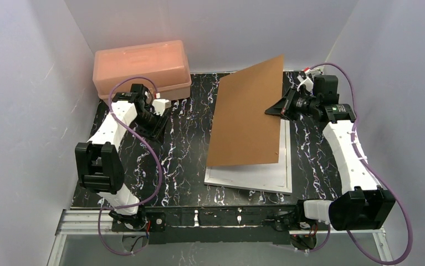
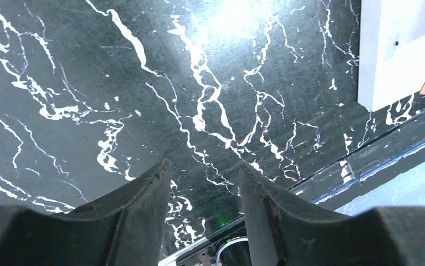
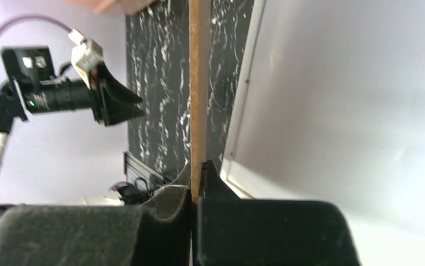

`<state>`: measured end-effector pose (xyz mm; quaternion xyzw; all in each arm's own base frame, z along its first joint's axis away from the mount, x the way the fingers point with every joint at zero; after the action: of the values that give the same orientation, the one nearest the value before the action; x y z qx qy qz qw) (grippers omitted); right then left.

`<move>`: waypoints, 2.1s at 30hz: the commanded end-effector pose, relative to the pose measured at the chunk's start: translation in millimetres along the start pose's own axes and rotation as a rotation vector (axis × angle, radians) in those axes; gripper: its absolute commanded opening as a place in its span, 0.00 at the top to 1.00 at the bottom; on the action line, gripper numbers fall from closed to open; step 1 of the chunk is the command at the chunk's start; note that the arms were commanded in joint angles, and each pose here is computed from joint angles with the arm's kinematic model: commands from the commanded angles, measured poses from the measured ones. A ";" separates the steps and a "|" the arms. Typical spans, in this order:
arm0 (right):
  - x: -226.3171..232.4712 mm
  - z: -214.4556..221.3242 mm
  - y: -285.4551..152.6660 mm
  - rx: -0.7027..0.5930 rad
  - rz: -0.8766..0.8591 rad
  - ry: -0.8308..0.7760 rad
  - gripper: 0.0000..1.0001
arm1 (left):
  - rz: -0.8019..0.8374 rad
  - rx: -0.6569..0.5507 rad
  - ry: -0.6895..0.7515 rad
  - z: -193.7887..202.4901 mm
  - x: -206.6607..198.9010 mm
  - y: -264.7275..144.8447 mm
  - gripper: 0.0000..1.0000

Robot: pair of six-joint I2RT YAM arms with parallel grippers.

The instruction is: Put the photo into the frame

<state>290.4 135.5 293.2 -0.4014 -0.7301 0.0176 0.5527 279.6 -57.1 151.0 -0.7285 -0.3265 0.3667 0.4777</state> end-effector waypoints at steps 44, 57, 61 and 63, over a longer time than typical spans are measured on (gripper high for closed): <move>-40.8 15.0 11.9 0.053 -0.033 0.018 0.99 | 0.019 0.036 0.065 9.7 -22.9 5.0 0.82; -53.1 21.9 16.6 0.071 -0.014 0.030 0.99 | 0.013 0.032 0.071 9.6 -22.6 3.5 0.83; -56.6 23.5 19.7 0.082 -0.014 0.033 0.99 | 0.013 0.029 0.072 9.3 -22.9 2.9 0.83; -59.8 23.9 21.8 0.090 -0.010 0.033 0.99 | 0.013 0.030 0.071 9.2 -22.8 3.1 0.83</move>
<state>281.8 118.2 221.6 -0.4016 -0.6955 0.0515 0.5936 267.5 -72.5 139.3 -0.7282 -0.2987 0.3604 0.5006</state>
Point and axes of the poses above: each gripper's point midway between its finger pads, its own y axis out along the fingers, its own x axis along the line the jaws close on, z = x × y, the point moved 3 cm from there along -y, back along the fingers, and after that the axes turned 3 degrees about y, right-handed, at the moved point
